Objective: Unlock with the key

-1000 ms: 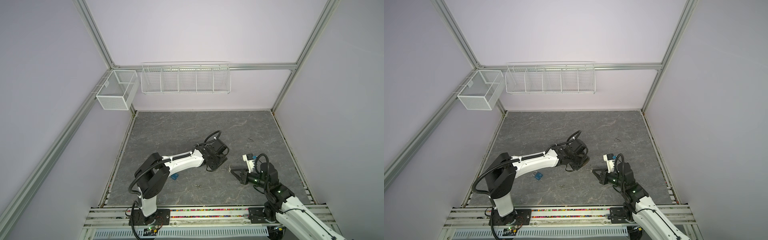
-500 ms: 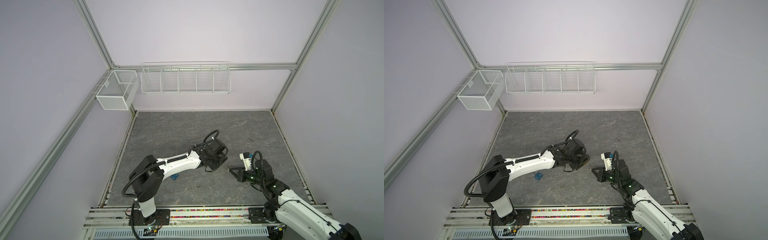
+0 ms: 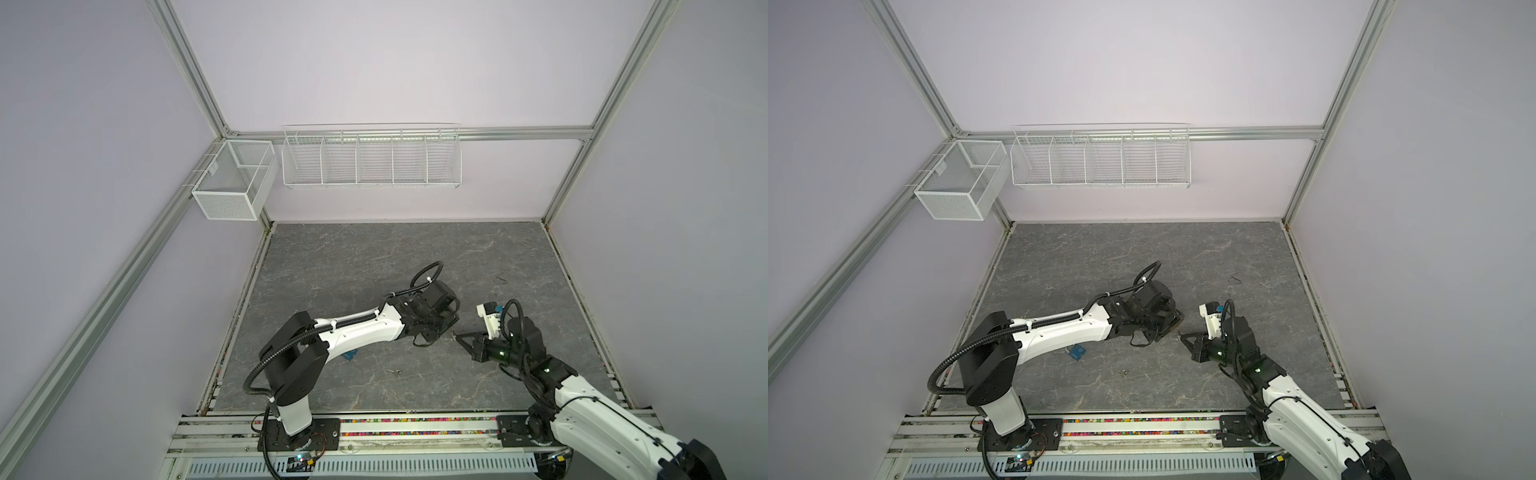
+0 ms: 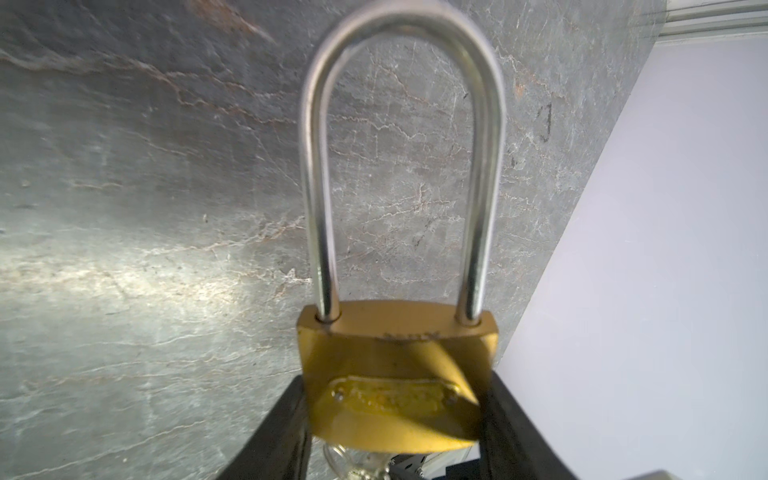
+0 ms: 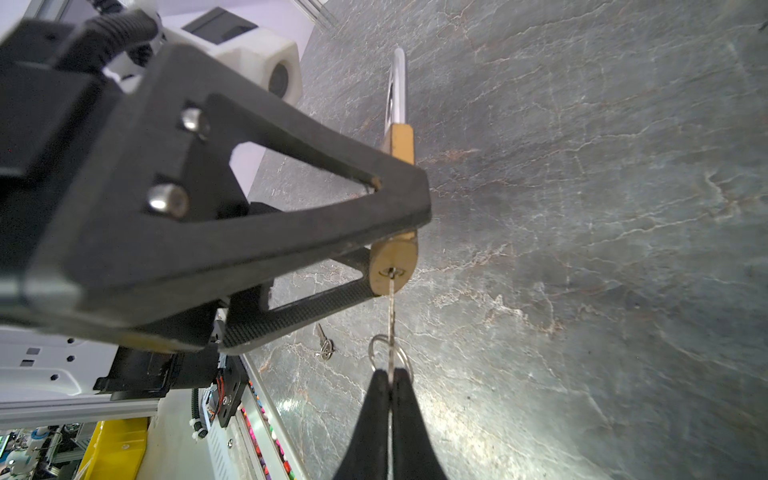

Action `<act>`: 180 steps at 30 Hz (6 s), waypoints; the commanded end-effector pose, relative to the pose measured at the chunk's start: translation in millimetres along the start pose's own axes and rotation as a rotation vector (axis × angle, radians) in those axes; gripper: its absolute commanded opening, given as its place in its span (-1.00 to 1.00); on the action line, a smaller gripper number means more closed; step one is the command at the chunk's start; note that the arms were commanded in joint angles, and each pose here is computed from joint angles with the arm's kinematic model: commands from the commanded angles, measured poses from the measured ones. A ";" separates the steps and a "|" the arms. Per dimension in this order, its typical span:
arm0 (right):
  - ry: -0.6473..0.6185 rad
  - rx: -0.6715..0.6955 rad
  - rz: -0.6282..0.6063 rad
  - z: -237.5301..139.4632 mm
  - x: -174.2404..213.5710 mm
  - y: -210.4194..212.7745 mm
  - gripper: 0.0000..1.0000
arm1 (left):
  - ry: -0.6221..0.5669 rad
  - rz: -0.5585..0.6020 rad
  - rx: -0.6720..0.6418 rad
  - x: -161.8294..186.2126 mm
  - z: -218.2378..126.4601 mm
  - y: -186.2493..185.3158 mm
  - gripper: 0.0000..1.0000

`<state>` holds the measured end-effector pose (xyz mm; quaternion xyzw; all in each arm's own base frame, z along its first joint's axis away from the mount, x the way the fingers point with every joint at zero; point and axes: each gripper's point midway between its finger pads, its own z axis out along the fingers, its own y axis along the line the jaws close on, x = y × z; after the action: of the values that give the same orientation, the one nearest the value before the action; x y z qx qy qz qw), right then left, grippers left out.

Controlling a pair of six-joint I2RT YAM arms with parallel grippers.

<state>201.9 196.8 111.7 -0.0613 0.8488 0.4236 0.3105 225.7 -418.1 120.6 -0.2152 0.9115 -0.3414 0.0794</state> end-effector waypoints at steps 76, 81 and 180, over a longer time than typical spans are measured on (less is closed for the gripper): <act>-0.156 0.120 -0.001 -20.2 -64.6 10.2 -0.88 | -0.103 0.162 0.155 22.0 -16.8 -35.5 -1.00; -0.186 0.241 0.042 -25.3 -61.1 -13.9 -0.88 | -0.093 0.146 0.197 27.7 -17.3 -47.3 -1.00; -0.234 -0.075 0.062 -18.7 -66.2 35.5 -0.88 | -0.133 0.055 0.627 11.3 -64.6 -87.6 -1.00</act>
<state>235.3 184.7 168.5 0.0017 0.8163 0.4203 0.3963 228.4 -435.2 170.3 -0.2023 0.8100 -0.5178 0.1867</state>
